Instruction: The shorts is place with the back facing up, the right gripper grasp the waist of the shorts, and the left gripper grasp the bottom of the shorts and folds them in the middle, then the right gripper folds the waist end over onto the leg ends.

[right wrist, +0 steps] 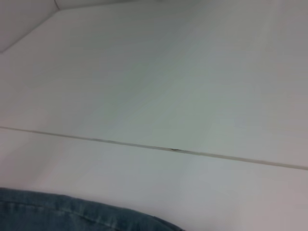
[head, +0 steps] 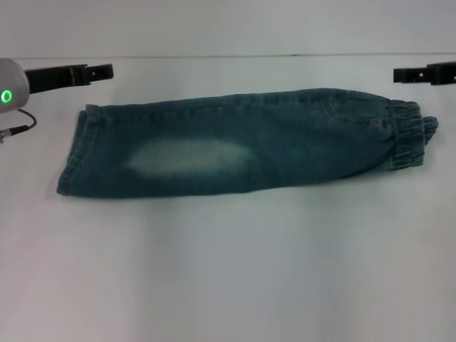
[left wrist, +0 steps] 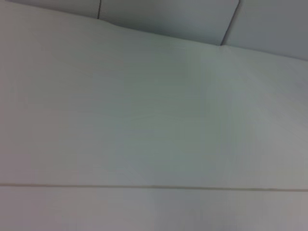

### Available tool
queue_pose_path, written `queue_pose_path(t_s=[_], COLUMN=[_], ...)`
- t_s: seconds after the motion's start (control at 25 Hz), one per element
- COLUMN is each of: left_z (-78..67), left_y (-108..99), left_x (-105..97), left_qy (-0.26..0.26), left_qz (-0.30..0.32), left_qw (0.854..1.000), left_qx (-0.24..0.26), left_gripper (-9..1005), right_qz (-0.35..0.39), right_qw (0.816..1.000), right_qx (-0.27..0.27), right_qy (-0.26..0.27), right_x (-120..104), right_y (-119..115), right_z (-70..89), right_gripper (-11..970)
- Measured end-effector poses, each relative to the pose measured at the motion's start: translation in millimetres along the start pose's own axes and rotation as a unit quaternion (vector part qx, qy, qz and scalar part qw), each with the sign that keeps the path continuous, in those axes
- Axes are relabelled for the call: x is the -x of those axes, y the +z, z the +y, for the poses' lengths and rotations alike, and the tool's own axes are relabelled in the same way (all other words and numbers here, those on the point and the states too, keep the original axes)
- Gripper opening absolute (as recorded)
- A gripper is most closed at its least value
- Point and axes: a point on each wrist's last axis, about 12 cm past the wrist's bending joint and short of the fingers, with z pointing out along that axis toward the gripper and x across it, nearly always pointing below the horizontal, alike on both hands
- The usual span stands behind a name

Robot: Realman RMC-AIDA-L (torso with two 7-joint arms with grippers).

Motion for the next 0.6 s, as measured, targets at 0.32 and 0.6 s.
queue_pose_path(t_s=[0.32,0.6], left_z=[-12.7,-20.3], left_y=[-7.8,-30.1], left_x=[-10.0,-25.0], left_qy=[-0.008,-0.02], left_qz=[0.024,-0.015], left_qw=[0.996,0.981], left_qx=[-0.08,-0.194], left_gripper=[926,933], right_qz=[-0.067,-0.154], right_qw=[0.995,0.98], right_qx=[0.059,0.098], right_qy=[0.048,0.079], right_x=[-38.1,-84.6], right_y=[-17.0,-40.8], right_z=[13.3,11.4], right_gripper=[863,858])
